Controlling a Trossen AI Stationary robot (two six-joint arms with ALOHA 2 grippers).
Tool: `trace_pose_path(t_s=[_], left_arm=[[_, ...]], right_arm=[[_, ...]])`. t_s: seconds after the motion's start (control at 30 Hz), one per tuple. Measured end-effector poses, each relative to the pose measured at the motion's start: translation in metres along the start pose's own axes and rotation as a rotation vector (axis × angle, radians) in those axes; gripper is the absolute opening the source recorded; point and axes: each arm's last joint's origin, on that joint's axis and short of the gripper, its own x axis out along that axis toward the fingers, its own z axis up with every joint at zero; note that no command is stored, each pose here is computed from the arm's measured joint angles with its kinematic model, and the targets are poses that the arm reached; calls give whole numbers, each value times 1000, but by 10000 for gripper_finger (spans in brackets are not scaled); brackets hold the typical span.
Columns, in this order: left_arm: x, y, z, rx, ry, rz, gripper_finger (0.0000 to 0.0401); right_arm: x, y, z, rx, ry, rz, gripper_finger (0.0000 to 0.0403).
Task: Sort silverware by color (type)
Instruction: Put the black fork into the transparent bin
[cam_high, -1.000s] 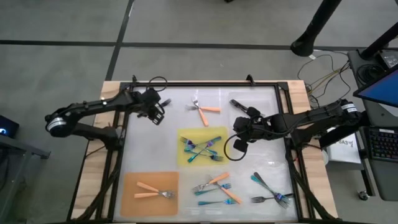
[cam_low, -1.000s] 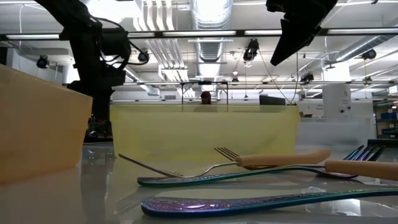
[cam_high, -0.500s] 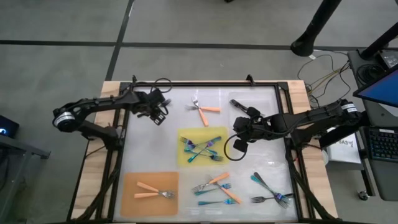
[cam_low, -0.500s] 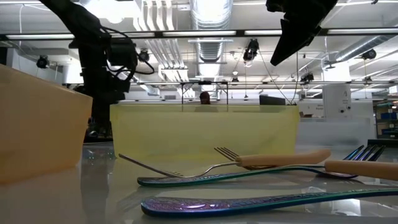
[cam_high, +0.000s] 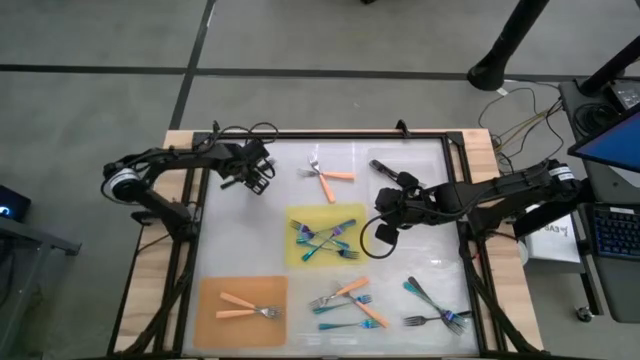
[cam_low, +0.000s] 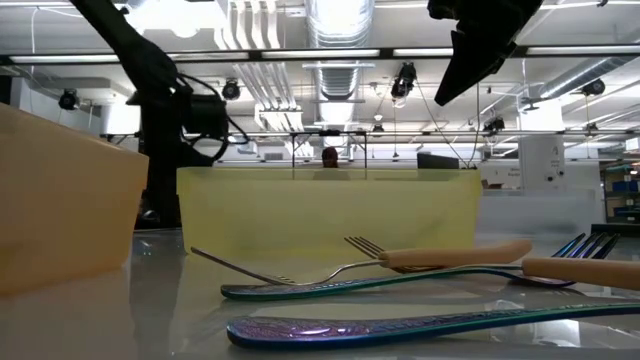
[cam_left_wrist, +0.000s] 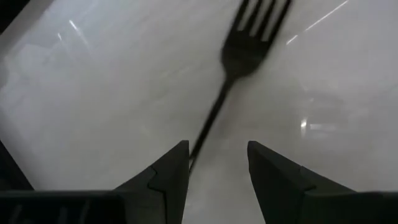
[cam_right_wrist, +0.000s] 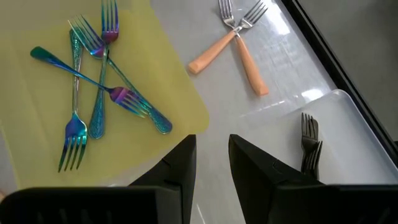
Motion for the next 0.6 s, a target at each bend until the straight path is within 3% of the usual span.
trace_pose_path(t_s=[0.33,0.6], left_arm=[[19,8,2,-14,76,-6,140],[23,5,2,-25,101,-52,59]], right_arm=[[0,0,0,0,0,0,86],[0,0,0,0,0,-1,86]])
